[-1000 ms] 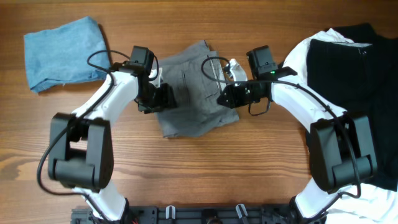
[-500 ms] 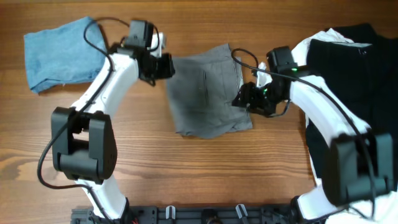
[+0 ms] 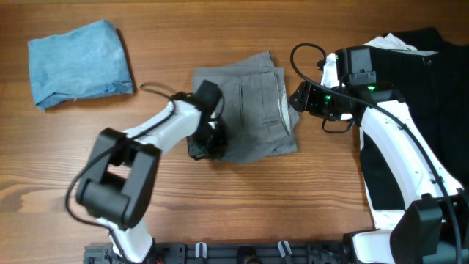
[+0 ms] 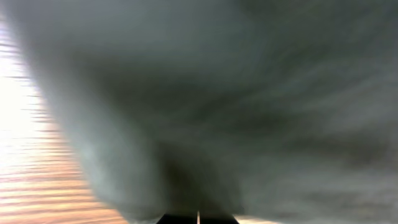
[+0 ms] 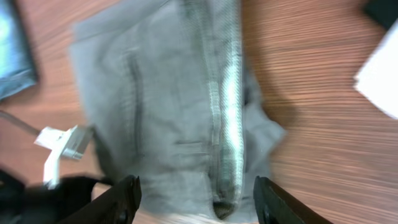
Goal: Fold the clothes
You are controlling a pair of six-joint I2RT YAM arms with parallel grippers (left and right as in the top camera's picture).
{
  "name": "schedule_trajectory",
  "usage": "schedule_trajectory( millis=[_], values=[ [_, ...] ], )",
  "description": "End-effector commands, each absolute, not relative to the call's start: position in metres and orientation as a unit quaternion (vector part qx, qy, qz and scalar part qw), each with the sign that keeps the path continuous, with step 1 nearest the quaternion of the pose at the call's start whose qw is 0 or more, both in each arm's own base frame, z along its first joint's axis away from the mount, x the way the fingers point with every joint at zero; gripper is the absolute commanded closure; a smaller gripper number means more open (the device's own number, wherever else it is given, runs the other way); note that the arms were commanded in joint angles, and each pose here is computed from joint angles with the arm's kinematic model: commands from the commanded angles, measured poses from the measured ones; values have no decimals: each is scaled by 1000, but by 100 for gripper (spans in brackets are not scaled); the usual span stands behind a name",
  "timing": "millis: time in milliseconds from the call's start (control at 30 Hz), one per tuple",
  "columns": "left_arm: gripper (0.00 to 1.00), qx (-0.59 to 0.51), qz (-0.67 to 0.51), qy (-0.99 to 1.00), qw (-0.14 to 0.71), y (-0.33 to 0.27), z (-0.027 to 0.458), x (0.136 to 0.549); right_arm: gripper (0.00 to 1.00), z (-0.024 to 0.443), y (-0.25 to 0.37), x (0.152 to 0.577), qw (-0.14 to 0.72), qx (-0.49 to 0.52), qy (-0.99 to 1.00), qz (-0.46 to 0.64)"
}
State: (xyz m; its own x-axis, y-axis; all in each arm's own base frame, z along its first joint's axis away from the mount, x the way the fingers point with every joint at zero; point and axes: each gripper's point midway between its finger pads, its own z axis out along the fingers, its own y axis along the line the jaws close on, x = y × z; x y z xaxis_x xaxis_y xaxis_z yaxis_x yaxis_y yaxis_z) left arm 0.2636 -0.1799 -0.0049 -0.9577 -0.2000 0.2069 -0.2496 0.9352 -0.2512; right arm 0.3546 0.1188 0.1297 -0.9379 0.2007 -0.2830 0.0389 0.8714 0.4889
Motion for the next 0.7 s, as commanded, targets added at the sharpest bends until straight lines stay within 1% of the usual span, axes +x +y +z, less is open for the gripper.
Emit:
schedule_trajectory(
  millis=[0,33,67,100,133,167,233,267,300,333,367,433,467,567,633,667],
  values=[
    [96,253,72,-963,49,-110,-37,281,38,149,156,344,153,8,931,331],
    [96,278,87,-956,21,-95,-36,302,38,152,167,343,157,-9,928,339],
    [96,297,117,-947,-24,-80,-28,335,38,155,178,344,168,-29,924,343],
    [96,285,169,-940,-80,-71,-11,375,37,159,195,349,188,-51,917,347],
    [96,270,211,-932,-118,-66,11,405,37,158,202,355,201,-48,917,340],
    [96,274,241,-920,-143,-57,35,428,39,155,205,361,211,-24,922,324],
    [96,247,281,-907,-194,-45,87,466,48,141,211,371,206,55,929,302],
    [96,223,287,-906,-218,-40,116,480,49,134,217,377,206,72,928,300],
    [94,194,279,-912,-231,-37,143,486,49,124,223,384,206,80,927,304],
    [91,172,272,-920,-224,-39,156,481,52,115,227,389,202,90,926,306],
    [87,154,269,-927,-210,-46,165,473,57,98,226,396,192,120,927,300],
    [72,132,264,-943,-157,-63,162,445,80,62,210,404,162,210,925,271],
    [52,111,255,-954,-109,-76,153,420,89,45,199,414,154,255,916,268],
    [24,99,235,-966,-31,-93,129,382,93,27,188,428,145,271,909,282],
    [15,92,231,-969,4,-107,108,363,93,19,185,424,130,276,910,281],
    [7,110,228,-967,25,-116,91,352,93,15,184,423,126,278,911,277]
  ],
)
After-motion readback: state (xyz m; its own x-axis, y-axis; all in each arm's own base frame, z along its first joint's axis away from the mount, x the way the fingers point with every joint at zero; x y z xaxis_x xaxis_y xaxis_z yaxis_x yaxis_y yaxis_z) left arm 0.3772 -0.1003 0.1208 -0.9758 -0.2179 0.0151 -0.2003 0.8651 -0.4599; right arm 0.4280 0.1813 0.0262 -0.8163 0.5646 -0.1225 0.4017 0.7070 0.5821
